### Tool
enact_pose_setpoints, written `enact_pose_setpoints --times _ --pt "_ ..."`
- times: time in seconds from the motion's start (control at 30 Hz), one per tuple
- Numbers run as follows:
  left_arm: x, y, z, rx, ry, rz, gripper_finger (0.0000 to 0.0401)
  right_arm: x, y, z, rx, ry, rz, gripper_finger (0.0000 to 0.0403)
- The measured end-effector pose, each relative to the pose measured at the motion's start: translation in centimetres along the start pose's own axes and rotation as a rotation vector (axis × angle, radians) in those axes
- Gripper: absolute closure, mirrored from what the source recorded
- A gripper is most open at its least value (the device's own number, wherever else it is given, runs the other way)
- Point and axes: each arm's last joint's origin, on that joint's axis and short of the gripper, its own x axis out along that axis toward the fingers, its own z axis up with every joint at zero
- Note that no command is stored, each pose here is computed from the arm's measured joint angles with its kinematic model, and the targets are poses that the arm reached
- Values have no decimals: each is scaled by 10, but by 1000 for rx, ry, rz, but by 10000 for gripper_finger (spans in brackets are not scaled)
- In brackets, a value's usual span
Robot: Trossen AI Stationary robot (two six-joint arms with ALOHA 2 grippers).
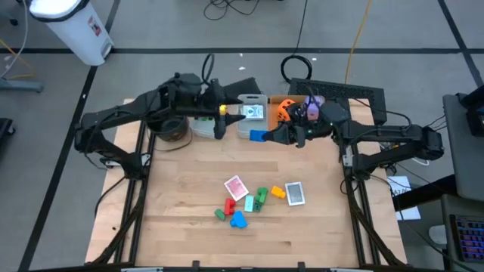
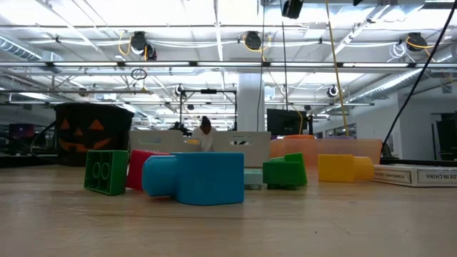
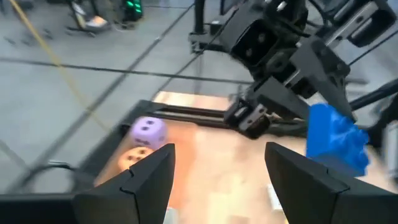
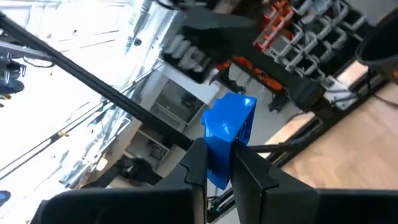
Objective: Pick & Place Toys
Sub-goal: Put the blue game piece into the left gray bin
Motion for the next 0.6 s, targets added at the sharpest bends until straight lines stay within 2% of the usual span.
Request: enact_pose_setpoints --times 0.1,0.23,0.33,0.6 --pt "-8 -7 10 65 16 58 144 4 -10 2 18 22 -6 377" --pt "-22 -11 26 86 -8 56 144 7 -19 6 48 40 -1 378" --pt "-30 -13 30 89 37 49 144 9 -25 10 74 35 18 377" --pt "3 -32 16 117 243 -16 144 22 -51 16 123 32 44 377"
